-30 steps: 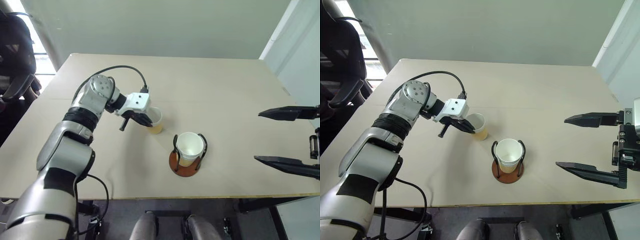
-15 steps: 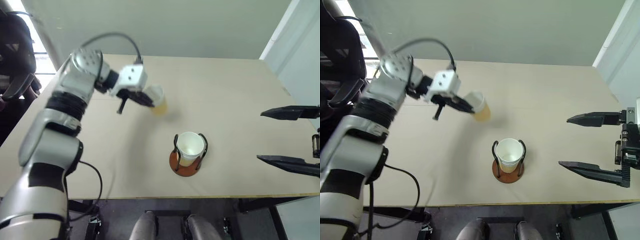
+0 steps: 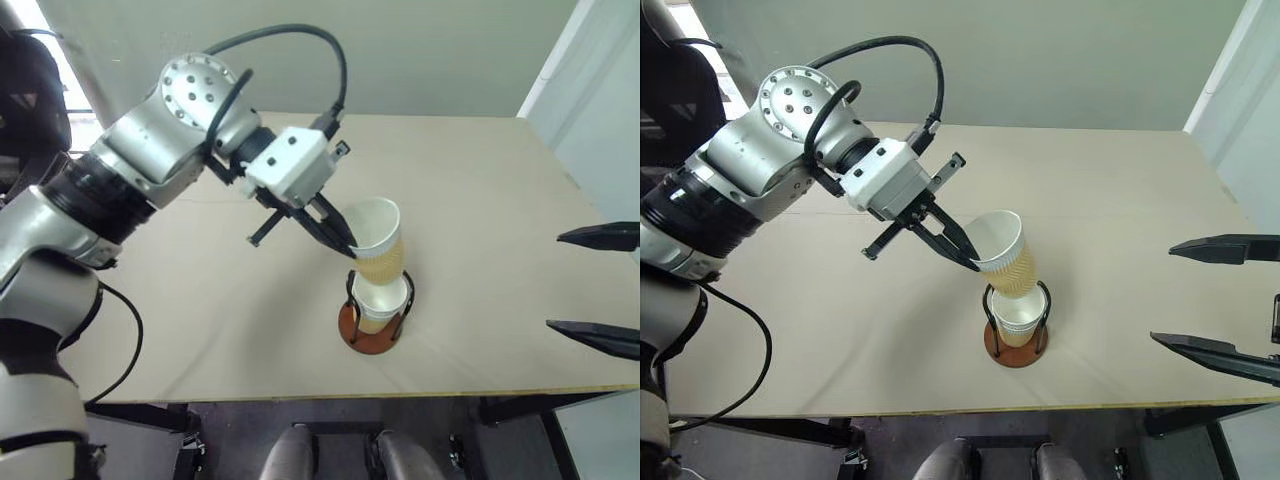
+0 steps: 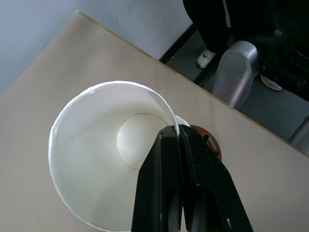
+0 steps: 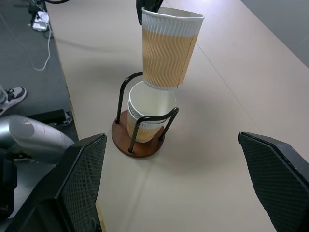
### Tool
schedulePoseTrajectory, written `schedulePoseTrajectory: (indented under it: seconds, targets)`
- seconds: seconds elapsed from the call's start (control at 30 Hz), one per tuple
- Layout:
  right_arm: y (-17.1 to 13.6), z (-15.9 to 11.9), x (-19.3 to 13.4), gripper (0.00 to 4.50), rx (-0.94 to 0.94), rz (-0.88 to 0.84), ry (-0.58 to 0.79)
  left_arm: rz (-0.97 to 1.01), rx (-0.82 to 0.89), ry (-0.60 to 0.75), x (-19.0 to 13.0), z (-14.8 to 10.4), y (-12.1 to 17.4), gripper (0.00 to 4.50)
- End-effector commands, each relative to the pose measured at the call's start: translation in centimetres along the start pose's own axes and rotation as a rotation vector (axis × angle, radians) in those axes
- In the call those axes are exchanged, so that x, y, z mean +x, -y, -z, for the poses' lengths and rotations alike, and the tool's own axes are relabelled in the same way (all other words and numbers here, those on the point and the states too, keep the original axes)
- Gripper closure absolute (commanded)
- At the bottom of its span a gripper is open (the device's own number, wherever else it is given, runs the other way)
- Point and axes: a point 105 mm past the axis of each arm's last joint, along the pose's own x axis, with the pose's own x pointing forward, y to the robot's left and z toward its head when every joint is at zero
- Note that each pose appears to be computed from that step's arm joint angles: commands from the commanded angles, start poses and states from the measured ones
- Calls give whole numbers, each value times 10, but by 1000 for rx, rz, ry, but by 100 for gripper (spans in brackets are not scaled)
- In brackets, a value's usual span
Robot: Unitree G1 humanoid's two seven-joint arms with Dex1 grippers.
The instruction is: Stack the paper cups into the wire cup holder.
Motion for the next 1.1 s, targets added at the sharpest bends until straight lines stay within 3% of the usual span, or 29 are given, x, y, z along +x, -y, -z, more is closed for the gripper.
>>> schedulePoseTrajectory:
  seconds: [0.03, 0.57, 0.67, 1.03, 1.1]
  targets:
    - [-2, -8, -6, 0, -35, 44, 7, 55, 41, -15, 3, -1, 0, 445]
    - [-7, -8, -5, 0, -27, 68, -2, 103, 38, -35, 19, 16, -3, 445]
    - [-7, -8, -4, 0, -26, 62, 1, 97, 18, -13, 21, 14, -5, 391]
    - [-4, -6, 2, 0, -20, 34, 19, 41, 0, -1, 17, 14, -11, 7]
    - [0, -1, 6, 0, -5, 32, 10, -38, -23, 23, 8, 13, -21, 3]
